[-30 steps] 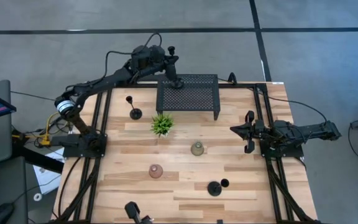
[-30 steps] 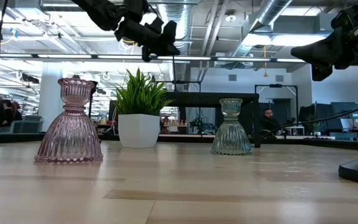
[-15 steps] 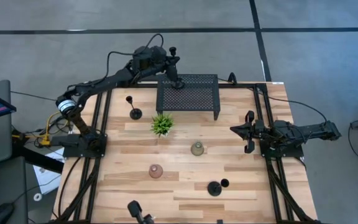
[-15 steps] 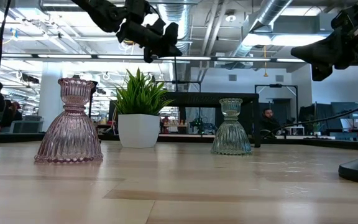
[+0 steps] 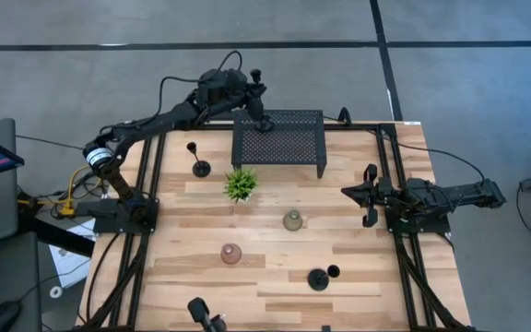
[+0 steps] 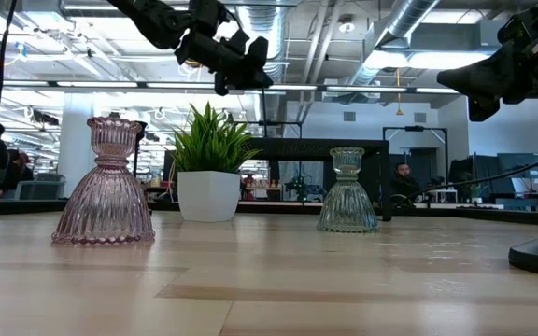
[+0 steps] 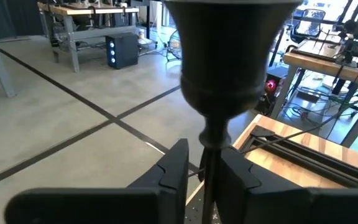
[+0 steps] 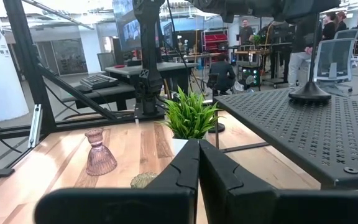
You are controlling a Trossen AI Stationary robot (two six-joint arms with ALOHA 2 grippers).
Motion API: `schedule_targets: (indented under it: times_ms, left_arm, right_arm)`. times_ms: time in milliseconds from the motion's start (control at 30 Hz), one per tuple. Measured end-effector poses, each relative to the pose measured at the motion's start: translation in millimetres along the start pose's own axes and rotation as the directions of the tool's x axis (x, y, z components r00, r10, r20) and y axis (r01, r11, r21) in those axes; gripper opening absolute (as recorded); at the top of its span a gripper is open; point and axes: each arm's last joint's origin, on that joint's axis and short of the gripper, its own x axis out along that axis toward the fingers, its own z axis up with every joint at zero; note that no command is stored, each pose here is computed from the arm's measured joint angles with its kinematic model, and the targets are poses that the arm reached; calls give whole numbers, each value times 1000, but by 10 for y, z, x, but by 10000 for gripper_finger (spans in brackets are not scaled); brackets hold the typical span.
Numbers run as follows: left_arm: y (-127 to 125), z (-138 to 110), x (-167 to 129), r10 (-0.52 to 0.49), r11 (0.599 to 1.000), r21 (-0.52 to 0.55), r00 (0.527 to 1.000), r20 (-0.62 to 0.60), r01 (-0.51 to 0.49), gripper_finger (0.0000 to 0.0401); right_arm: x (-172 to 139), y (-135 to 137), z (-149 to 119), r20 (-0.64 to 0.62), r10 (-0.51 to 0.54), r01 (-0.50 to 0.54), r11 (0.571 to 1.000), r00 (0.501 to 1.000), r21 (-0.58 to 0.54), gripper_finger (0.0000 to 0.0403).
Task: Pick & Place candle stick holders
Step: Put the middle black candle holder on the shelf
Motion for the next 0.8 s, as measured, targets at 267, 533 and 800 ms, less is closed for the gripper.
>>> schedule_targets:
  times_ms: [267, 533, 800]
  left_arm:
    - [-28, 0, 1, -8, 1000, -20, 1000, 1, 8, 117]
    - [-100, -1, 3, -31, 999, -26, 1000, 2, 31, 172]
    - [-134, 9, -5, -40, 999, -23, 999, 5, 40, 211]
  right_arm:
    - [0, 0, -1, 0, 0, 0, 1000, 1000, 0, 0]
    - [0, 0, 0, 0, 0, 0, 1000, 1000, 0, 0]
    - [0, 0, -1, -1, 0, 0, 1000, 1000, 0, 0]
